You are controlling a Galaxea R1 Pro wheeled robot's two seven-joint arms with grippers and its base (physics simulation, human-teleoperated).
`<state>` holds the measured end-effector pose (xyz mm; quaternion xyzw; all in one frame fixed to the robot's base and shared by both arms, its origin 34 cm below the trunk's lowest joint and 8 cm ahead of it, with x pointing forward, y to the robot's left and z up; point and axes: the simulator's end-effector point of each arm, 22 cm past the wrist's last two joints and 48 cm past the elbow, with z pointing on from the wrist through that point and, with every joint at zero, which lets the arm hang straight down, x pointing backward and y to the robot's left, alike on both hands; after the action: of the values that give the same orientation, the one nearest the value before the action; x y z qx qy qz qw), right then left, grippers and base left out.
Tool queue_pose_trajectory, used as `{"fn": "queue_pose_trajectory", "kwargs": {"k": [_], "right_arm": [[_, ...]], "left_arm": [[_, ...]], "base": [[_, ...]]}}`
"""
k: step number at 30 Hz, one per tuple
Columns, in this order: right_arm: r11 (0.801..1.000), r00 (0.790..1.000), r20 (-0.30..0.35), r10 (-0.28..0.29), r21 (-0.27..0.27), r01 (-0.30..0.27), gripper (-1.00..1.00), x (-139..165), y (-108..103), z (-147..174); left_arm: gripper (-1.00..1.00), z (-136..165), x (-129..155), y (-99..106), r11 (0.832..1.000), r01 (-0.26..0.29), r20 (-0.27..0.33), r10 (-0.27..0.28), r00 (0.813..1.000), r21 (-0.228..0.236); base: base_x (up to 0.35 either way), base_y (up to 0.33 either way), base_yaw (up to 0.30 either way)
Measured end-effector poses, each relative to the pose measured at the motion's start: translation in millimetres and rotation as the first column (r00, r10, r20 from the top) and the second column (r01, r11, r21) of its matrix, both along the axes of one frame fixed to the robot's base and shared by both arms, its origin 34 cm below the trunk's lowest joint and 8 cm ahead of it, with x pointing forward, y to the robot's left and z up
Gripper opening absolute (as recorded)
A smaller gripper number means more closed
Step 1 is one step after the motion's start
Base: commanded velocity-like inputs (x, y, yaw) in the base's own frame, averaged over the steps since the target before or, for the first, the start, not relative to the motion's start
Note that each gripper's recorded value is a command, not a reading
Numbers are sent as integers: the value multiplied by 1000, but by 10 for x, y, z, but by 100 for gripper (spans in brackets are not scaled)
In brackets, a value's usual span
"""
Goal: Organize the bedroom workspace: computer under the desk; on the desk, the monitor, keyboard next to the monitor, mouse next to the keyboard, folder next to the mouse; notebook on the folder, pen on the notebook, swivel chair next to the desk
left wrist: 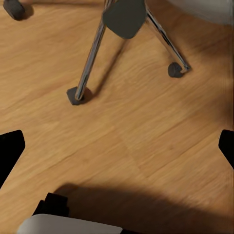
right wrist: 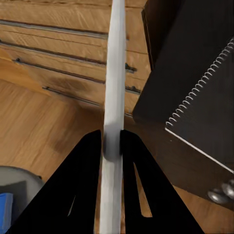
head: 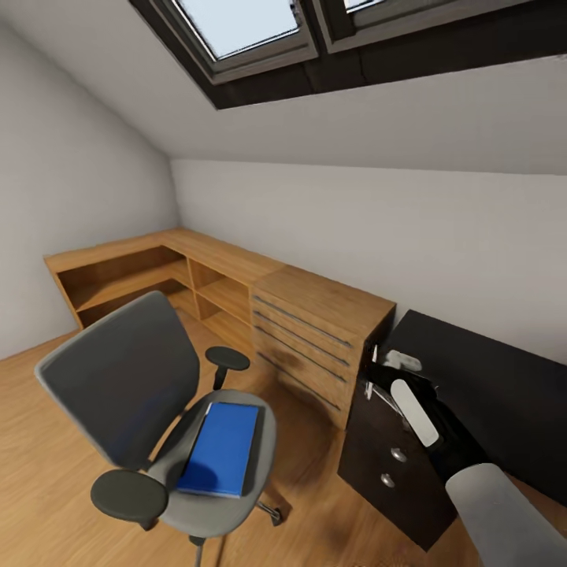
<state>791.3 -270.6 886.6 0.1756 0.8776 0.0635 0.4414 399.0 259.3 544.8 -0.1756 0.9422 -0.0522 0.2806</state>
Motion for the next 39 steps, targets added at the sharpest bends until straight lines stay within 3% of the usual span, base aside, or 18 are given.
{"fn": "queue_pose_trajectory", "kwargs": {"k": [7,18,31,39], "right_arm": [[997,997,10,-71,25,71,-100,17,-298,45],[981,980,19,-196,-9,196,-100,-22,-781,67],[968,968,0,-250,-37,250,-100,-92,-983,-59],[964,965,-26,-263,-47,261,-100,-149,-1046,-219]], "left_arm": [[100,1,2,0,1000,-1,1,1,1000,0],[100,2,3,1,1000,-1,1,1,1000,0],[100,2,3,1,1000,-1,1,1,1000,0],[100,2,2,1,1000,-1,2,1,1000,0]], "base": [[0,0,-244],[0,0,-247],[0,-22,-237],[1,-1,-46]]}}
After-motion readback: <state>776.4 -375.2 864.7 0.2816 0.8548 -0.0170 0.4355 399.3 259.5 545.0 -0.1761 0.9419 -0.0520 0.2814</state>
